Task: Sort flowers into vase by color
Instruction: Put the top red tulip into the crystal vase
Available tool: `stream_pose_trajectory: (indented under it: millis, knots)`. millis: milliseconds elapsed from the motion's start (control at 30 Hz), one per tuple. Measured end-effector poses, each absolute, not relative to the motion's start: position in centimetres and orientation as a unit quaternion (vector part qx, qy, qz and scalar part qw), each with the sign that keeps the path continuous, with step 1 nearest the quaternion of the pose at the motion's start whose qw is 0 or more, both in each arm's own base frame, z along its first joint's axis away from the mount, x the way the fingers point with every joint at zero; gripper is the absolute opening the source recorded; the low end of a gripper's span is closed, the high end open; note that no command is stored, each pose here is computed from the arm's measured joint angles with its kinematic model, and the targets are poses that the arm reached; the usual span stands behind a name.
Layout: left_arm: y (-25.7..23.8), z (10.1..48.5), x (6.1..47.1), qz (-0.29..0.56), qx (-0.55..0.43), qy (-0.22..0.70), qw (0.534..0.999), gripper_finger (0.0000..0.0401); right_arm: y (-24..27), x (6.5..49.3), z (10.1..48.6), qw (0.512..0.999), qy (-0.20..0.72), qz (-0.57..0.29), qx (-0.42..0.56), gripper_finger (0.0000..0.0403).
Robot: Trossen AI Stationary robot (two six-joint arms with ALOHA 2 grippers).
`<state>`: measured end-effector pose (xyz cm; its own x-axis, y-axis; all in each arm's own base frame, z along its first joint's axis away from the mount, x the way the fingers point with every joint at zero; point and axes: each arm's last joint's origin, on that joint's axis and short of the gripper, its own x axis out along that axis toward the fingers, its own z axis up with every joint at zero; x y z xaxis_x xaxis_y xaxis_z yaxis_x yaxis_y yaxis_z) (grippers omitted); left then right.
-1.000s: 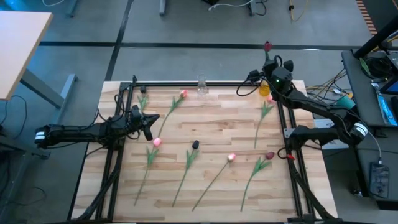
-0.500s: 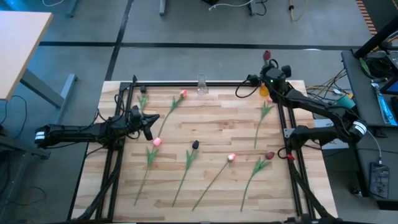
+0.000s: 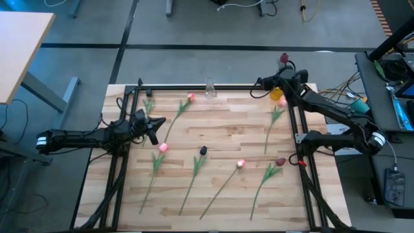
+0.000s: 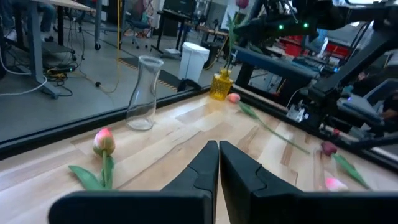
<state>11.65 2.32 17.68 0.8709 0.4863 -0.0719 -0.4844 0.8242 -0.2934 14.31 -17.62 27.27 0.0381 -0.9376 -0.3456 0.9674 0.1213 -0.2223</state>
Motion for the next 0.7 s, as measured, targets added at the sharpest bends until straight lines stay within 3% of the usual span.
stream_pose_trajectory:
  millis: [300, 700]
  knots:
    - [2.3, 18.4, 11.7, 0.254, -0.179, -0.017, 0.95, 0.0, -17.1, 14.1, 29.3, 0.726, 0.257, -0.632, 0.081, 0.0178]
    - [2.7, 22.5, 12.8, 0.294, -0.12, 0.008, 0.948, 0.0, -16.1, 13.5, 32.8, 0.738, 0.293, -0.593, 0.137, 0.0175]
